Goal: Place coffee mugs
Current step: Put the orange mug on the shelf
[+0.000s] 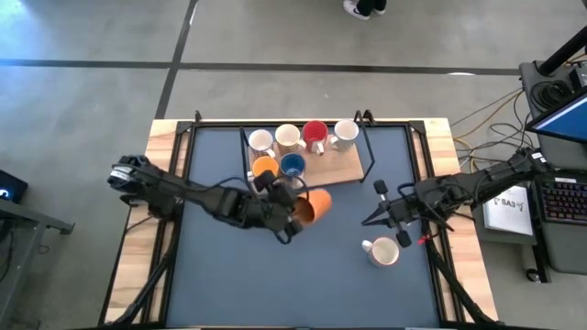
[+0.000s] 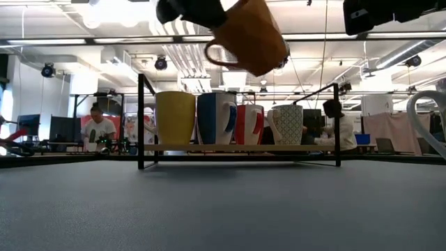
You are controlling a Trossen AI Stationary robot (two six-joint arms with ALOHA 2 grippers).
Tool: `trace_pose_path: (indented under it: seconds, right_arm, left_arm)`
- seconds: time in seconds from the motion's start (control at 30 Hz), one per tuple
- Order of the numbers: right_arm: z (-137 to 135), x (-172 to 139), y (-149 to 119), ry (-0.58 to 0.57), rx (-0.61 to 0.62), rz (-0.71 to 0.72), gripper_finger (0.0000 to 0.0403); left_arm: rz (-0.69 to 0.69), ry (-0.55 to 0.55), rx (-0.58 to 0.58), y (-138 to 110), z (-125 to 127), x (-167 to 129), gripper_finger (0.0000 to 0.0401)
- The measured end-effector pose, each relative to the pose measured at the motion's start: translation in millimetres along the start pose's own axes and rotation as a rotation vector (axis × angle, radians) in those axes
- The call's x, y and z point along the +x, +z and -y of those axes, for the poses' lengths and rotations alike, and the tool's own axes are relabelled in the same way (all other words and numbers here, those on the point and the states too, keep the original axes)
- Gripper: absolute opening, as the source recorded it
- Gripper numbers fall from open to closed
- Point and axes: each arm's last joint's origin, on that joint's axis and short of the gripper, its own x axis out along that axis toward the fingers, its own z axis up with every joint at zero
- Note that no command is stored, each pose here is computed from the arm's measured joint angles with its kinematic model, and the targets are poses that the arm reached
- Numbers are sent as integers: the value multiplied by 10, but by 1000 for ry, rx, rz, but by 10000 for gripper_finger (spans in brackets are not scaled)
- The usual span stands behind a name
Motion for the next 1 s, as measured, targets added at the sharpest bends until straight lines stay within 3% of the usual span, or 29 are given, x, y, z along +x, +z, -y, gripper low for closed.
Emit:
trace_pose_path:
  seconds: [0.5,0.63,0.83,1.0]
  right_arm:
    - [-2,67,-46,-1,2,-41,9]
    - [-3,69,-48,0,3,-42,9]
    - [-2,67,-47,-2,10,-42,9]
    - [11,66,-50,-45,9,-51,9]
  left_arm:
    - [111,62,-111,277,-320,293,8]
    - [131,24,-124,376,-465,405,8]
    - [125,68,-157,435,-711,549,8]
    - [142,35,-185,481,-780,591,7]
